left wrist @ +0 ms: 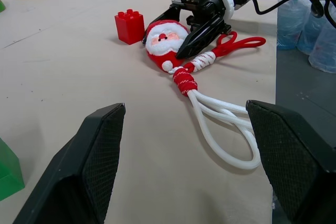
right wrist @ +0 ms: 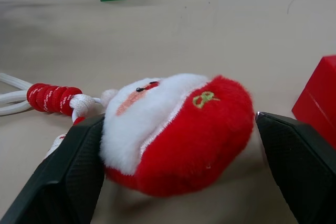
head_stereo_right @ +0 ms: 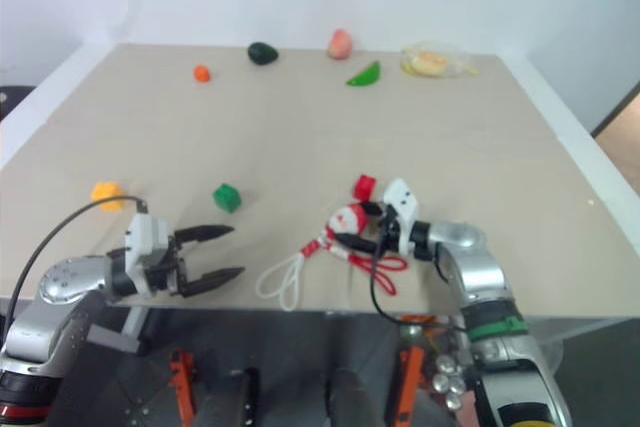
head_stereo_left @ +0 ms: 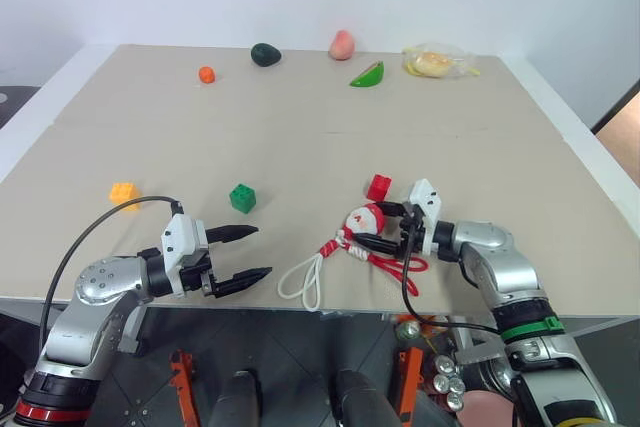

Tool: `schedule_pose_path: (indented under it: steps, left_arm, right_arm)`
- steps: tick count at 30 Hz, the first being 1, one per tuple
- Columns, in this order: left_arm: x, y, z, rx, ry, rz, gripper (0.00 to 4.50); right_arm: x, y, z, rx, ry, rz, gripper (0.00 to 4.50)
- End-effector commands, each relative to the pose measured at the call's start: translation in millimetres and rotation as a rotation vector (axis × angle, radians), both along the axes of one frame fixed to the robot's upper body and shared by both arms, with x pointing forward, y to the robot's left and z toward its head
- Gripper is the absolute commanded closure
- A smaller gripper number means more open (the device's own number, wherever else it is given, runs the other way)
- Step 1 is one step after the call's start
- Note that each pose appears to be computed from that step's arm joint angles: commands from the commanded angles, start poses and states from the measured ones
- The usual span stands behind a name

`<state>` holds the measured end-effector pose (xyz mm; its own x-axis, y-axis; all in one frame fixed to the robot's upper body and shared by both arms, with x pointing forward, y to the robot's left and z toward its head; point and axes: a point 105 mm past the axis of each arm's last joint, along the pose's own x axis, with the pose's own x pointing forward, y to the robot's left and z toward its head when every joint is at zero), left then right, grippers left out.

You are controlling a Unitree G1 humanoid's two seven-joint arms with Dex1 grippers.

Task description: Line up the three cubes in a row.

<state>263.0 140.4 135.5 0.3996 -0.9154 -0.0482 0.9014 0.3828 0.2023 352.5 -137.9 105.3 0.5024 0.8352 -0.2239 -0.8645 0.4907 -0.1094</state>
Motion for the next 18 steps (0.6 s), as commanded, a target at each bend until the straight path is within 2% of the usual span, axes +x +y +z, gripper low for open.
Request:
schedule_pose_path:
  steps: [1, 8, 9, 11, 13, 18]
  left_arm:
    - [-2, 3, 13, -0.004, -0.06, 0.006, 0.68]
    - [-1, 3, 12, -0.004, -0.06, 0.01, 0.68]
    - [-1, 3, 11, -0.004, -0.06, 0.01, 0.68]
    - [0, 2, 10, -0.003, -0.059, 0.007, 0.68]
    - [0, 0, 9, -0.005, -0.057, -0.003, 0.68]
    - [1, -5, 8, -0.008, -0.056, -0.019, 0.68]
  right_arm:
    - [3, 2, 9, 0.02, -0.038, 0.002, 0.55]
    - [2, -1, 11, 0.04, -0.041, -0.002, 2.88]
    - [1, -2, 10, 0.039, -0.039, -0.005, 3.1]
    - [0, -4, 9, 0.038, -0.036, -0.01, 3.92]
    - [-4, -9, 8, 0.032, -0.019, -0.009, 4.43]
    - [-19, -39, 23, 0.028, 0.002, -0.015, 4.47]
